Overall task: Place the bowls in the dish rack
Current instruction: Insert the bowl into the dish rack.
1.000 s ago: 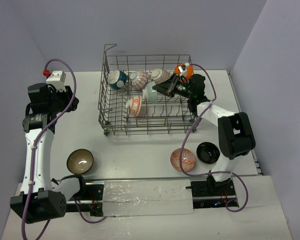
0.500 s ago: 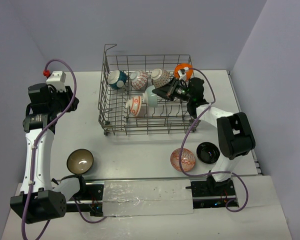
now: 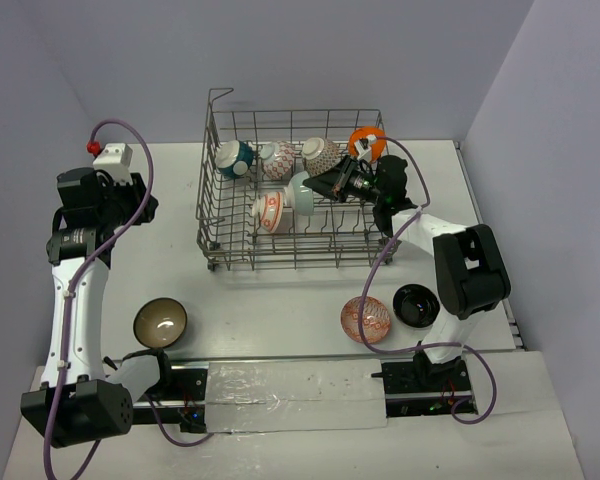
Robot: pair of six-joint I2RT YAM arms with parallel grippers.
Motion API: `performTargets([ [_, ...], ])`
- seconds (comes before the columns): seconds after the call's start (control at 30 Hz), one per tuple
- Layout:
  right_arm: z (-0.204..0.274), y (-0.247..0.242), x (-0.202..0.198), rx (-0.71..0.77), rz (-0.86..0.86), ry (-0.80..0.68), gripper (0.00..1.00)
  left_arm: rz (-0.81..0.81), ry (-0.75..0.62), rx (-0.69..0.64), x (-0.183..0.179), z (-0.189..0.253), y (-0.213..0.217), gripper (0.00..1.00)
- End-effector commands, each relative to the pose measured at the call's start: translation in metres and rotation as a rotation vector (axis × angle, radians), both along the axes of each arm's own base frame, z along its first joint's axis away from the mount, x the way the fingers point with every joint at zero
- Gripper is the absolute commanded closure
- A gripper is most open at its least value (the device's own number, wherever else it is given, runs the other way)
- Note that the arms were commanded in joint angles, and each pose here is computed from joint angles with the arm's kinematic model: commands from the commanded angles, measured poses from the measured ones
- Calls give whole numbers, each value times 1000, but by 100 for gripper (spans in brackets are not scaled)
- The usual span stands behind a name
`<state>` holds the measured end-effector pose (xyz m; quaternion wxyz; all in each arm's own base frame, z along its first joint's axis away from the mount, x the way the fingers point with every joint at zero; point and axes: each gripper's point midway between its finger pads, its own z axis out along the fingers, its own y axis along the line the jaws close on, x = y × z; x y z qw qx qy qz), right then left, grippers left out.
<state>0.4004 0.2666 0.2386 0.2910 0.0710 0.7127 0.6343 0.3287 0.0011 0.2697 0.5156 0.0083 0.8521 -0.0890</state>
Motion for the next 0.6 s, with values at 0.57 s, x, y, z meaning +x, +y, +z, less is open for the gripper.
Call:
performTargets([
  [0.57,5,0,4,-1,7,-98,100,3,-39,-7,-1,7,0,60],
])
